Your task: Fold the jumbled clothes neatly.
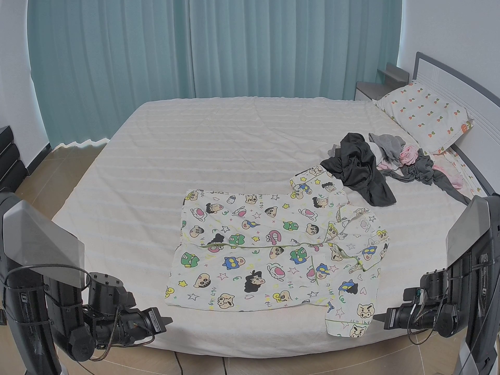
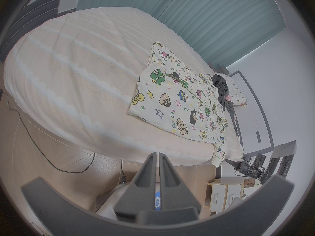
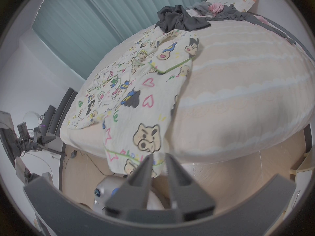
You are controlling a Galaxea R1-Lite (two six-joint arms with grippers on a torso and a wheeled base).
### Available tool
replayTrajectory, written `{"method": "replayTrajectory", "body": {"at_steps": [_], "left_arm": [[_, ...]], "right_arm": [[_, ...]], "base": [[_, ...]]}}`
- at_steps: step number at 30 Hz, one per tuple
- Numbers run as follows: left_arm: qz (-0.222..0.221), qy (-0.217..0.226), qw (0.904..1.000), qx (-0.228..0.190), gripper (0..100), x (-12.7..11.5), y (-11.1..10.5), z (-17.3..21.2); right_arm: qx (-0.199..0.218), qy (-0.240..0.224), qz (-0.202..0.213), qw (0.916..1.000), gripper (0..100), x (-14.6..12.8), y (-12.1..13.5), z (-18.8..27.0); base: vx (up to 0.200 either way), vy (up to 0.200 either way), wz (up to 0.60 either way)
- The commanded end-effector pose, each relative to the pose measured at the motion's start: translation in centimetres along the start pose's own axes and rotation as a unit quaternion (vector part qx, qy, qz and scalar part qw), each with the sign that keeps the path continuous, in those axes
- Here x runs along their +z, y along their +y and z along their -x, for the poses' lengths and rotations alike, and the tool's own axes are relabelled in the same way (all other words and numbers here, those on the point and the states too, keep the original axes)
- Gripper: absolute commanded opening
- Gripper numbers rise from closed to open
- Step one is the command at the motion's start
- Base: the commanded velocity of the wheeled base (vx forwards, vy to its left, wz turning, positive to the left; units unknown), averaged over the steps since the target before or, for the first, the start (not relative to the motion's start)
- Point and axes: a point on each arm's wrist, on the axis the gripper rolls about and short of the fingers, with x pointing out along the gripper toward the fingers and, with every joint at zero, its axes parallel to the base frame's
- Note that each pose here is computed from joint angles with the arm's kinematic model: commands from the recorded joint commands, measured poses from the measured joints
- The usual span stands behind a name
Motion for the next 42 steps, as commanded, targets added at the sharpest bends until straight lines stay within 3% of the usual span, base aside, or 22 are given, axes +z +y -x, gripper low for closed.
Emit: {"method": "replayTrajectory", "body": {"at_steps": [1,5,13,28,29,42], "left_arm": [[0.001,0.008,0.9999,0.006,0,-0.4,0.2,0.2],[0.001,0.009,0.9999,0.006,0,-0.4,0.2,0.2],[0.001,0.009,0.9999,0.006,0,-0.4,0.2,0.2],[0.000,0.003,1.0000,0.007,0,-0.3,0.1,0.1],[0.000,0.003,1.0000,0.007,0,-0.3,0.1,0.1],[0.000,0.003,1.0000,0.008,0,-0.4,0.2,0.1]], "right_arm": [[0.008,0.011,0.006,0.9999,100,-0.4,0.4,0.3],[0.036,0.020,0.013,0.9991,100,-0.5,0.7,-0.6],[0.055,0.024,0.044,0.9972,100,-0.6,2.0,-2.5],[0.027,-0.002,0.056,0.9981,100,0.1,1.9,-4.1],[0.026,-0.002,0.056,0.9981,0,0.1,1.9,-4.1],[0.016,0.021,0.047,0.9985,0,-0.8,1.8,-2.1]], "base": [[0.000,0.000,0.00],[0.000,0.000,0.00],[0.000,0.000,0.00],[0.000,0.000,0.00],[0.000,0.000,0.00],[0.000,0.000,0.00]]}}
